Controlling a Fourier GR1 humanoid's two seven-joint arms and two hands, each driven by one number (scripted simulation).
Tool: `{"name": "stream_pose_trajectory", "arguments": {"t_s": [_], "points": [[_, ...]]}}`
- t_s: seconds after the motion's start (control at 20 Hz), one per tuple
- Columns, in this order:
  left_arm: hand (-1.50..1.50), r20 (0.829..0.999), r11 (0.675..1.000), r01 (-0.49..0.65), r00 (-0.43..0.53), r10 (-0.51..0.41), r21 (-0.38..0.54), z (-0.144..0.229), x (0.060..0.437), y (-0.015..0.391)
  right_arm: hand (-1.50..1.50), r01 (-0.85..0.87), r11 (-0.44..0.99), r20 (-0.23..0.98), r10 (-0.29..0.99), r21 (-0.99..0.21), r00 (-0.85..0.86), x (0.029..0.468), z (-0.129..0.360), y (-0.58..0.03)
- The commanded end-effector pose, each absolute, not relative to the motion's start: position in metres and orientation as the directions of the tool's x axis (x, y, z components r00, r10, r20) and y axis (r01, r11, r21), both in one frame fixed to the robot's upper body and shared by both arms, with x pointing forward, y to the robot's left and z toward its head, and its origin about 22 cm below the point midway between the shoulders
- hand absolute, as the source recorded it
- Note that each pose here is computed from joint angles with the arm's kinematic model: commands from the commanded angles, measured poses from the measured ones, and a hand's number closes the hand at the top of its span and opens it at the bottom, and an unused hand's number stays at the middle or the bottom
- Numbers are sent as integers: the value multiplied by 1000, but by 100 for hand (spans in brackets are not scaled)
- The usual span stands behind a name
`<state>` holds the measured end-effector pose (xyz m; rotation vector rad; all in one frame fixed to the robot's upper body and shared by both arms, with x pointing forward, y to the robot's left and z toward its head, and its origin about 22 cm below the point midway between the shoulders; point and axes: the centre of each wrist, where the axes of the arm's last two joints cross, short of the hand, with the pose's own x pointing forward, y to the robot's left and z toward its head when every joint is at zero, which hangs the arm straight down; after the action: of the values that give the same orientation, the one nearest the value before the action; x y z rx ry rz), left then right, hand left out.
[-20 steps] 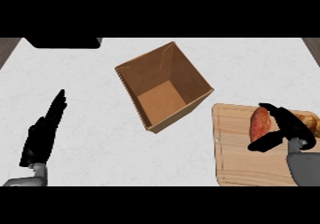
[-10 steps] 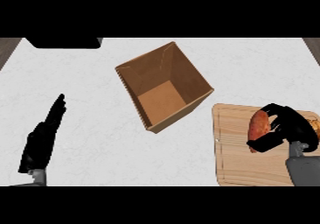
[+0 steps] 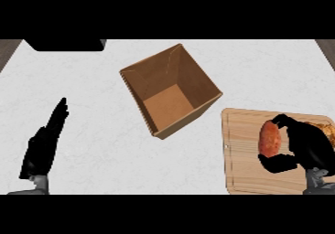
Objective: Pick the sweet potato from the cutting board and place it in the cardboard box
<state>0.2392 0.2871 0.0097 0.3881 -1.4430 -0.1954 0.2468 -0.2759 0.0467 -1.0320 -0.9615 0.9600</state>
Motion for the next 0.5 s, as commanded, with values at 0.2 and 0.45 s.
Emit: {"name": "stream_pose_trajectory", "arguments": {"t_s": [0.2, 0.45], "points": [[0, 924, 921, -101, 118, -364, 376, 7, 232, 306, 150, -49, 114, 100, 970, -992, 220, 210, 77, -273], [0, 932, 931, -96, 119, -341, 353, 8, 226, 289, 150, 75, 266, 273, 957, -961, 99, 202, 131, -270]]}}
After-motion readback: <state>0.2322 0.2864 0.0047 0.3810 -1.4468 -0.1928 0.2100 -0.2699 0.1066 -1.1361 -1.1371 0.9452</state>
